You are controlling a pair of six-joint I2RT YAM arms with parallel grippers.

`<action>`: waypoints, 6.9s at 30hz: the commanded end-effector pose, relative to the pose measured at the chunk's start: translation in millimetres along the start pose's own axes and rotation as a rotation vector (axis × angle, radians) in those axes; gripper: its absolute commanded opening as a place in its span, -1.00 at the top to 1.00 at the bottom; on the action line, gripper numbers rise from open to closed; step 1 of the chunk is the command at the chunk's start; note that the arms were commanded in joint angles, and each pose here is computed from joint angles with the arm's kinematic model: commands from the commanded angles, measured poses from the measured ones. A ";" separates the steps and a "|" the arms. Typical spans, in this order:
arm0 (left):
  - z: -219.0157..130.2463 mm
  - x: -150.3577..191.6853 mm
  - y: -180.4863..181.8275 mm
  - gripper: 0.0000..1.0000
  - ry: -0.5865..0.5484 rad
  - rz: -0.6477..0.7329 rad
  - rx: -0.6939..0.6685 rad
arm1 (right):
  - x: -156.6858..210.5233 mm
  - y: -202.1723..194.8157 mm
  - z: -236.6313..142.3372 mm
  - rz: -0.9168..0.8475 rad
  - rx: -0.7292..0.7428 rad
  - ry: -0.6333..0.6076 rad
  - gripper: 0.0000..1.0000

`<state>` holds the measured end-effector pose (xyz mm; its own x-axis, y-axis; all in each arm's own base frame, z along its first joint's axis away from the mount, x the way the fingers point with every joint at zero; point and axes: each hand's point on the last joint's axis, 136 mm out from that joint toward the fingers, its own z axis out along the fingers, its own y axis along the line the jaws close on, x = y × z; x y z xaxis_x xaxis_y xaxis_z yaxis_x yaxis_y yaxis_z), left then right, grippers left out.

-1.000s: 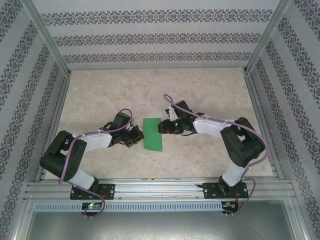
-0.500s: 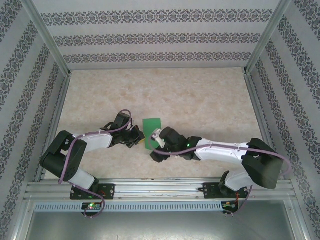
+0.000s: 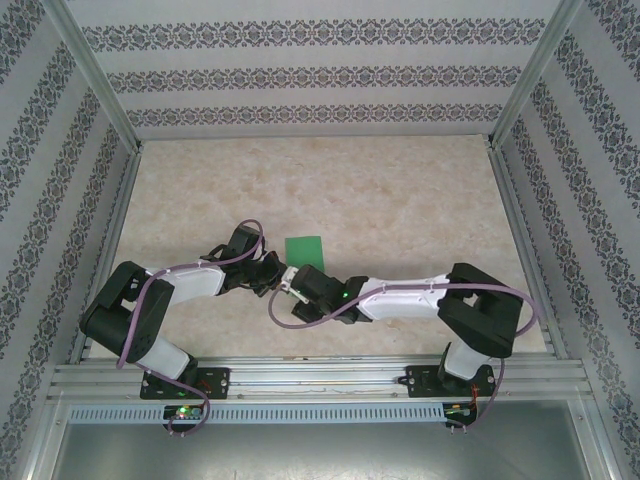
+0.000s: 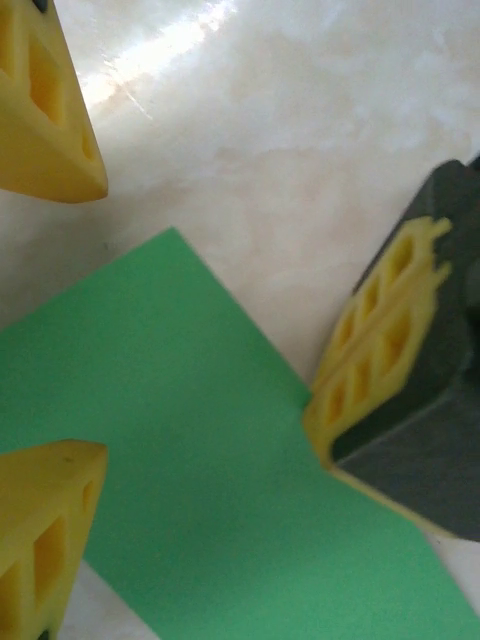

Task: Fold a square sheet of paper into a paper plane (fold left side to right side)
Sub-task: Third fold the triangle at the center of the table.

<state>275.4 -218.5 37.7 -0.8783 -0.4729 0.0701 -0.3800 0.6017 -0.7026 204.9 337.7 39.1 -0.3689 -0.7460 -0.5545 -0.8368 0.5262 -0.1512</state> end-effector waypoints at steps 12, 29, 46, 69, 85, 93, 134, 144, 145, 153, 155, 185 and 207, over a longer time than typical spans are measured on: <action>1.4 2.6 -14.5 1.00 0.018 0.023 0.027 | -20.2 -3.9 9.1 -0.011 0.042 -0.031 0.53; -11.0 0.8 -20.7 0.79 0.003 0.050 0.035 | -19.0 -19.8 -8.6 0.148 -0.035 -0.128 1.00; -36.6 -34.5 -51.2 0.39 0.004 0.142 0.119 | -5.9 -17.7 -7.7 0.264 -0.176 -0.144 1.00; 58.2 -34.2 -17.2 0.75 0.184 0.179 -0.024 | 3.9 -20.3 -0.7 0.544 -0.460 -0.067 1.00; 61.7 -32.0 -8.1 0.78 0.198 0.193 -0.064 | 9.8 -59.1 8.2 0.747 -0.445 -0.053 1.00; 63.1 -31.5 -9.0 0.78 0.203 0.200 -0.064 | 12.1 -71.6 14.7 0.767 -0.406 -0.034 1.00; 76.9 -46.6 -29.1 0.69 0.233 0.267 -0.058 | 19.0 -68.4 12.0 0.793 -0.429 0.004 1.00; 78.5 -46.6 -20.9 0.70 0.231 0.268 -0.083 | 12.0 -73.7 8.4 0.800 -0.417 -0.016 1.00; 78.5 -46.5 -20.3 0.71 0.232 0.267 -0.085 | 11.4 -74.1 8.1 0.799 -0.418 -0.017 1.00; 78.5 -46.9 -20.0 0.71 0.229 0.268 -0.086 | 13.5 -75.5 8.7 0.799 -0.406 -0.006 1.00; 78.5 -46.7 -20.0 0.71 0.230 0.267 -0.086 | 14.5 -75.8 9.5 0.797 -0.400 0.000 1.00; 76.9 -46.8 -23.2 0.71 0.231 0.273 -0.082 | 27.7 -75.6 20.9 0.805 -0.379 0.064 1.00; 77.3 -46.9 -22.2 0.71 0.231 0.273 -0.084 | 17.6 -76.3 11.6 0.783 -0.391 0.037 1.00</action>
<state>364.5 -267.1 21.0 -0.9895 -0.1445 -0.0086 -0.0948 0.6920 -0.7157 261.6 286.9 19.7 -0.9129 -0.2416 -0.3291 -0.3941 0.7319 0.5559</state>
